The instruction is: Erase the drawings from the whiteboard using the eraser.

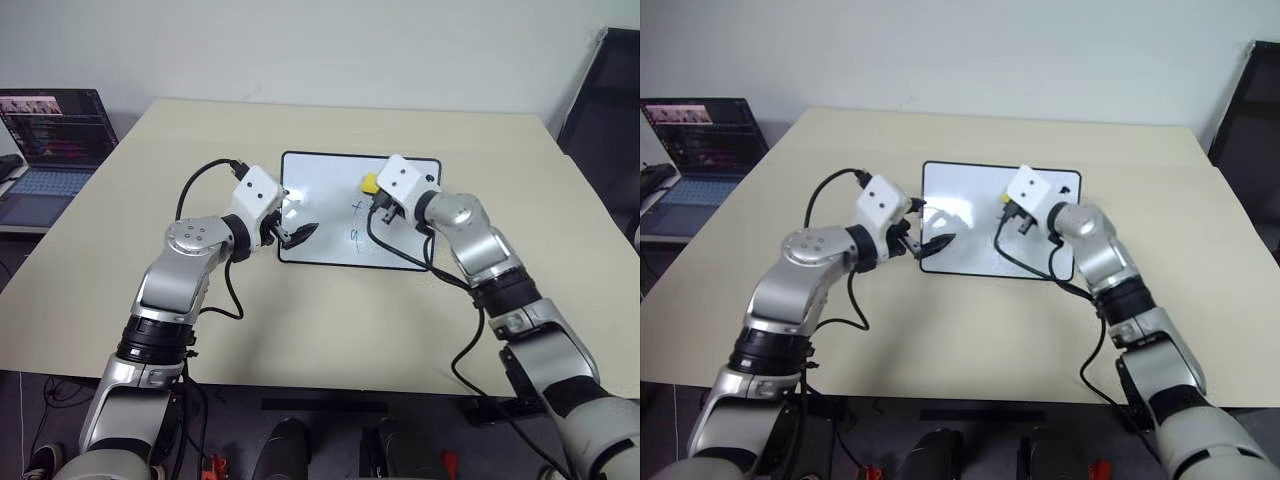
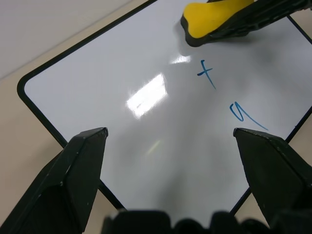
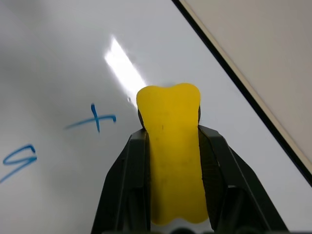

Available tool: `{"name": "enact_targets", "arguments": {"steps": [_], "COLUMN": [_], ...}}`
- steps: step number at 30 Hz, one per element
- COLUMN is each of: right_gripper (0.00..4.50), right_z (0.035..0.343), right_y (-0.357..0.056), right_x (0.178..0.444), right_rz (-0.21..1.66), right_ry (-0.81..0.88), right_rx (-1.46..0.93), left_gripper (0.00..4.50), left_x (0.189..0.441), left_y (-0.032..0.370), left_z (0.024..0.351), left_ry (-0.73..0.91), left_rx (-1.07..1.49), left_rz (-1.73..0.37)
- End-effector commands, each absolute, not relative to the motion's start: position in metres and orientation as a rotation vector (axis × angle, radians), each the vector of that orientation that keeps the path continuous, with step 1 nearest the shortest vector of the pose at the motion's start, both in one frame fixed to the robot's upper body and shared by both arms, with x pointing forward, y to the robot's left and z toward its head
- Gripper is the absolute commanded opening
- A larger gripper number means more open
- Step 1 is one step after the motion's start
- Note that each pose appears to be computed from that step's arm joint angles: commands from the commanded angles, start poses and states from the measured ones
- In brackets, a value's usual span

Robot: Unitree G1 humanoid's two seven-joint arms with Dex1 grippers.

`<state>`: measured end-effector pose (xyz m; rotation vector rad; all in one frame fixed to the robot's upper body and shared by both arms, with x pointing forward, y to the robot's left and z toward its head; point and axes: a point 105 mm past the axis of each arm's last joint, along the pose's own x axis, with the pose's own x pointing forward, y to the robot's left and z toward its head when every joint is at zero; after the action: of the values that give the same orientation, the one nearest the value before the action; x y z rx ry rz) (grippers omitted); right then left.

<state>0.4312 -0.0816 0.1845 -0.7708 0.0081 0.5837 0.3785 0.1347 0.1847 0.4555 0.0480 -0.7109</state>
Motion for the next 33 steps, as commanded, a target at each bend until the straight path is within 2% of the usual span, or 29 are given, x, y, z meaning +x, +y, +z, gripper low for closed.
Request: {"name": "enact_targets", "arguments": {"steps": [1, 6, 9, 14, 19, 25, 33], "right_gripper": [1.00, 1.00, 1.00, 1.00, 1.00, 1.00, 1.00], "right_z": [0.174, 0.202, 0.228, 0.241, 0.221, 0.198, 0.178], "right_y": [-0.105, -0.084, -0.072, -0.076, -0.097, -0.112, -0.124], "right_x": [0.433, 0.427, 0.413, 0.381, 0.348, 0.323, 0.310], "right_rz": [0.518, 0.550, 0.613, 0.688, 0.712, 0.715, 0.673], "right_ry": [0.079, -0.014, -0.093, -0.168, -0.172, -0.128, -0.089], "right_rx": [-0.750, -0.609, -0.451, -0.294, -0.217, -0.184, -0.212], "left_gripper": [4.50, 4.50, 4.50, 4.50, 4.50, 4.50, 4.50], "left_x": [0.377, 0.377, 0.377, 0.370, 0.354, 0.350, 0.352], "left_y": [0.127, 0.128, 0.134, 0.145, 0.153, 0.160, 0.177], "left_z": [0.202, 0.202, 0.203, 0.201, 0.198, 0.195, 0.182], "left_ry": [-0.015, -0.014, -0.010, -0.008, 0.009, 0.004, 0.033], "left_rx": [0.476, 0.470, 0.441, 0.361, 0.301, 0.278, 0.237], "left_rz": [-0.724, -0.720, -0.696, -0.664, -0.679, -0.661, -0.602]}}
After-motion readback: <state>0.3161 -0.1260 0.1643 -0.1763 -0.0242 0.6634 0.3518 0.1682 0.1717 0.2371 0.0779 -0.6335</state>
